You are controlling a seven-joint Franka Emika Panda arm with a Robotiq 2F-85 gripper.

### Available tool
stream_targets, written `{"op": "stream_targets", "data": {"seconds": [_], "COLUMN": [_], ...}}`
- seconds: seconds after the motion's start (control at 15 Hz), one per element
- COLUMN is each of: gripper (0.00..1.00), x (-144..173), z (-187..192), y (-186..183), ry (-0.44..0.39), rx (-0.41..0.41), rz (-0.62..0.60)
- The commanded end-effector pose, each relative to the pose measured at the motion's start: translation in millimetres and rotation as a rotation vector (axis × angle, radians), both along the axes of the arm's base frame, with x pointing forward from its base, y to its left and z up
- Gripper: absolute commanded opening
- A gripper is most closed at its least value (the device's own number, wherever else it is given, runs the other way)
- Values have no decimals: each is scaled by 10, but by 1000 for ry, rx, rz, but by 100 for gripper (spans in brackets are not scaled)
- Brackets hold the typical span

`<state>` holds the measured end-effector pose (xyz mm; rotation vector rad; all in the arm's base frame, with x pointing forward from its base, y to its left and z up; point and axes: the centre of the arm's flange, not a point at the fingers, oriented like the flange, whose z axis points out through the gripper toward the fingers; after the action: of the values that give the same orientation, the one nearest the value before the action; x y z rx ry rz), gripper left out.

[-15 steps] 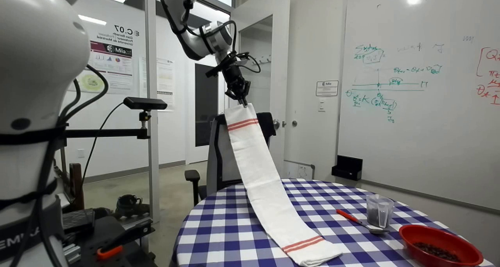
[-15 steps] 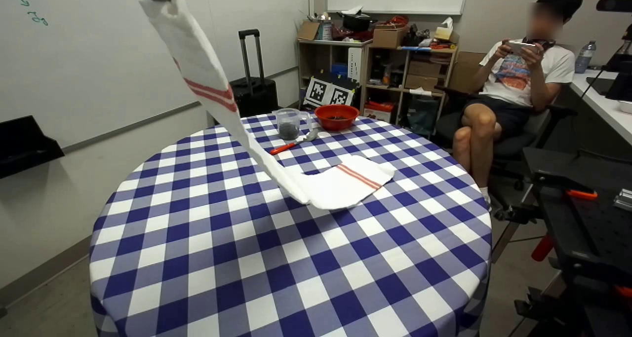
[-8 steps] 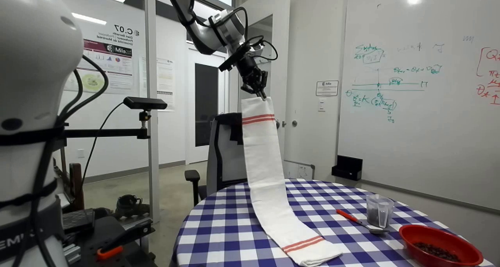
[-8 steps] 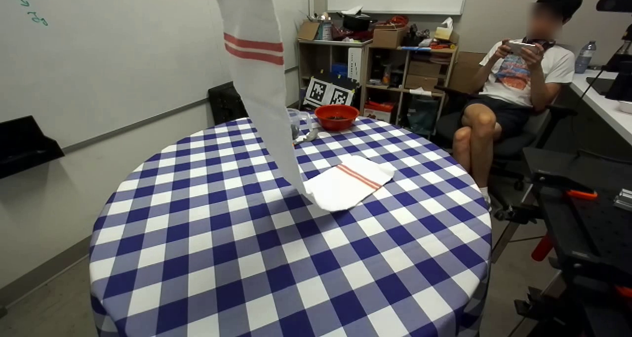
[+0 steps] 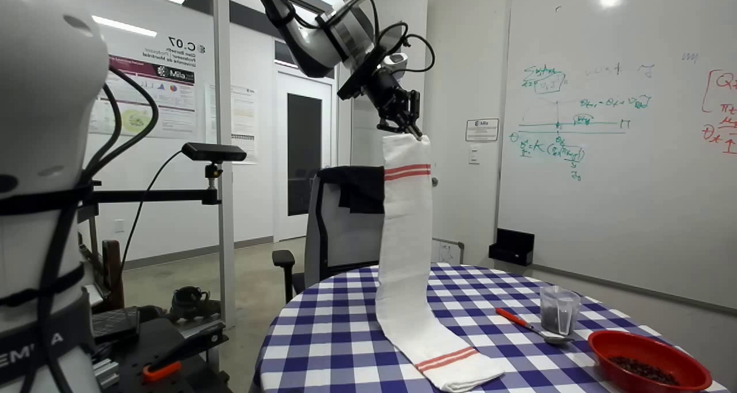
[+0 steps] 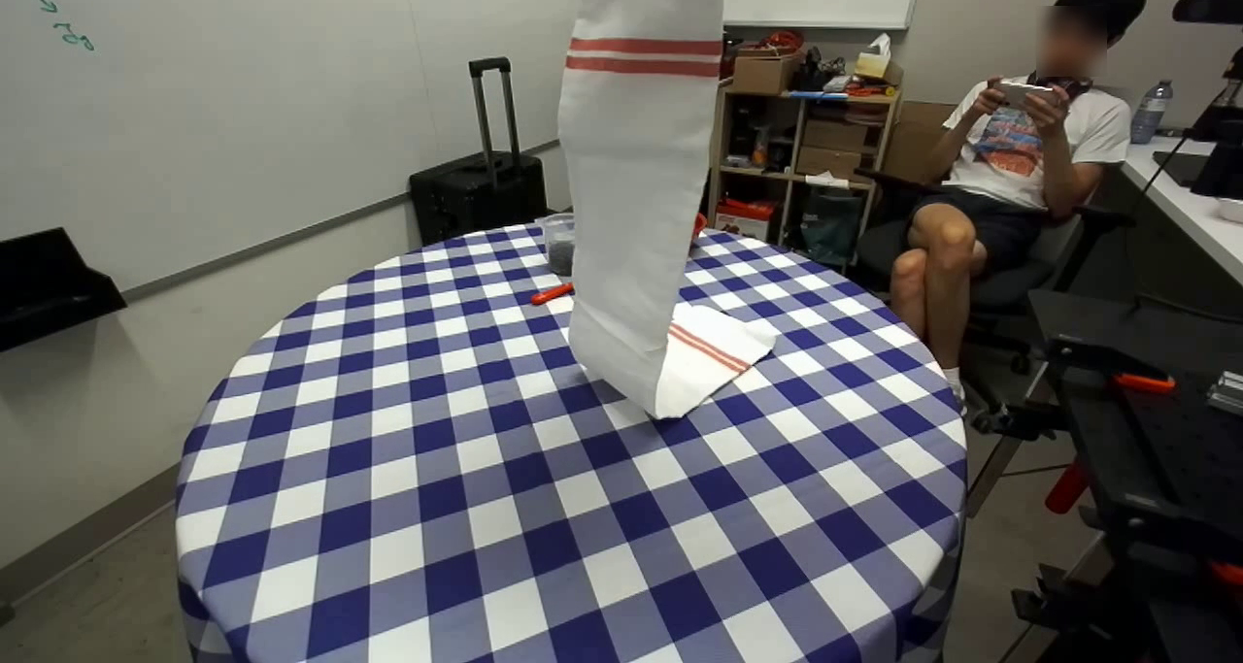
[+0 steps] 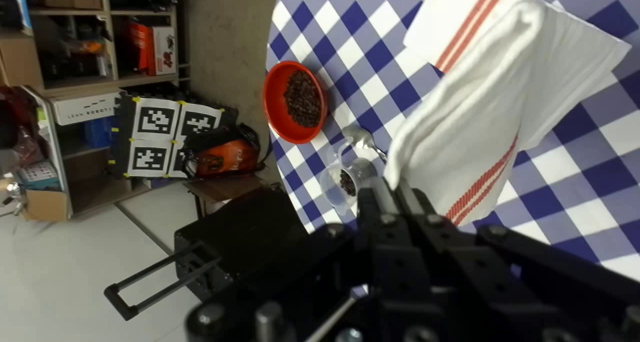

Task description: Fold the white towel

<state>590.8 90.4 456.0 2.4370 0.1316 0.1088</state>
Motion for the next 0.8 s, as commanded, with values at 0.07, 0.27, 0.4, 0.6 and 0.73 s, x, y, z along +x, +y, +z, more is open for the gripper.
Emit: {"op": "stream_targets", "data": {"seconds": [0.07, 0.27, 0.4, 0.6, 0.73], "gripper": [1, 1, 1, 1, 1], "x": [-461, -716, -866, -1046, -1120], "z": [139, 175, 163, 164, 193], "y": [-471, -678, -812, -981, -1057], "ry": [13, 35, 54, 67, 67], "rx": [-79, -87, -92, -110, -123], "rz": [-45, -100, -134, -172, -183]}}
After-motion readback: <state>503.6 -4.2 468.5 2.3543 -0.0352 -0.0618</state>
